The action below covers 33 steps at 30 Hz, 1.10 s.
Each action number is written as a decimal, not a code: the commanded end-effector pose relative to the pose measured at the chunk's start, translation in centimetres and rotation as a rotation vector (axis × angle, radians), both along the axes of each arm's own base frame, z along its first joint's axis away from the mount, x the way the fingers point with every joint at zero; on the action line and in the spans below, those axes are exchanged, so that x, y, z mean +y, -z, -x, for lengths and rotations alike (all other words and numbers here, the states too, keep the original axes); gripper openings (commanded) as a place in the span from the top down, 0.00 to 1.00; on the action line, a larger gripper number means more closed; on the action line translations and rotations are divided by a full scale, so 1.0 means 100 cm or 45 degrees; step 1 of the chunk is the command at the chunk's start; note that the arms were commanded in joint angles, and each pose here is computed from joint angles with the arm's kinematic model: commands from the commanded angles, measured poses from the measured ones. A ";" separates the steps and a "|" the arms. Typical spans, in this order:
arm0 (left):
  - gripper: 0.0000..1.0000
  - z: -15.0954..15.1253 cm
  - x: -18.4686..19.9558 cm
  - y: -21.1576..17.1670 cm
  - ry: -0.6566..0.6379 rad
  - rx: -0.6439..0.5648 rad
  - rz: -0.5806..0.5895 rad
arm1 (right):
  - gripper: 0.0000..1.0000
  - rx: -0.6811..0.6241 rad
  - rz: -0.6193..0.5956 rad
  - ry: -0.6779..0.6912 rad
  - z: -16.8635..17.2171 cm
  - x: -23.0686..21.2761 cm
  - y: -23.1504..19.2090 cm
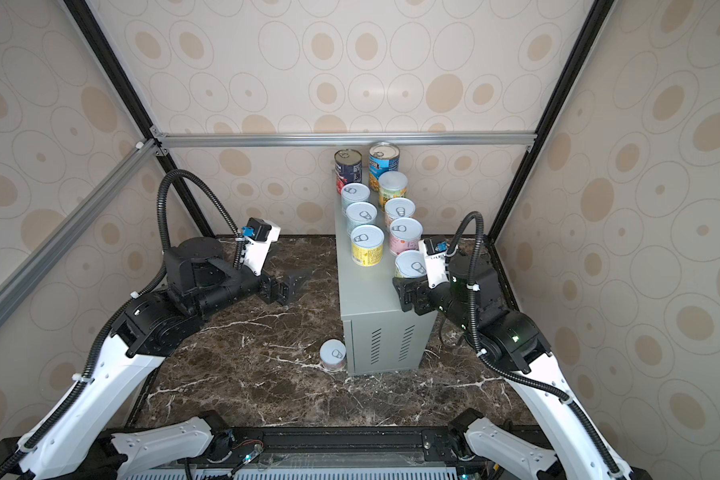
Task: Place and organize the canned foods onto the counter
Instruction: 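Push the green can toward the row with the right gripper while the left draws back, then withdraw the right gripper while the left gripper lowers toward the last floor can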
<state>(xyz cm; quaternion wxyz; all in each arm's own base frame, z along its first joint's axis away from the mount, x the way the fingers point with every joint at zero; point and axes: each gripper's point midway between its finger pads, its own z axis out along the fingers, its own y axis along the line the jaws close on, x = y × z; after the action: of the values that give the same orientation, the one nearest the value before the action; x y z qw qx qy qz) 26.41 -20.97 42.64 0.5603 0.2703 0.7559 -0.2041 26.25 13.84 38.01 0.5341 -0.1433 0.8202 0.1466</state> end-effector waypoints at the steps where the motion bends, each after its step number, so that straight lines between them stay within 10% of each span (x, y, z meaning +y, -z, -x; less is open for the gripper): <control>1: 0.02 0.002 0.003 -0.011 0.014 -0.036 0.052 | 0.13 -0.066 -0.021 0.084 -0.006 -0.009 -0.016; 13: 0.02 -0.011 0.006 0.011 0.018 -0.002 0.046 | 0.30 -0.069 0.013 0.058 -0.019 0.001 -0.017; 33: 0.02 -0.023 0.015 0.018 0.025 0.008 0.067 | 0.22 -0.072 0.057 0.089 -0.036 0.004 -0.017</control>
<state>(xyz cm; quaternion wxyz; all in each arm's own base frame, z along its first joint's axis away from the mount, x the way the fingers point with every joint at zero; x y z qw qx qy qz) 28.79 -19.49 39.68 0.5465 0.2580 0.7652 -0.2219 29.67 14.45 38.40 0.5422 -0.1343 0.8222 0.1094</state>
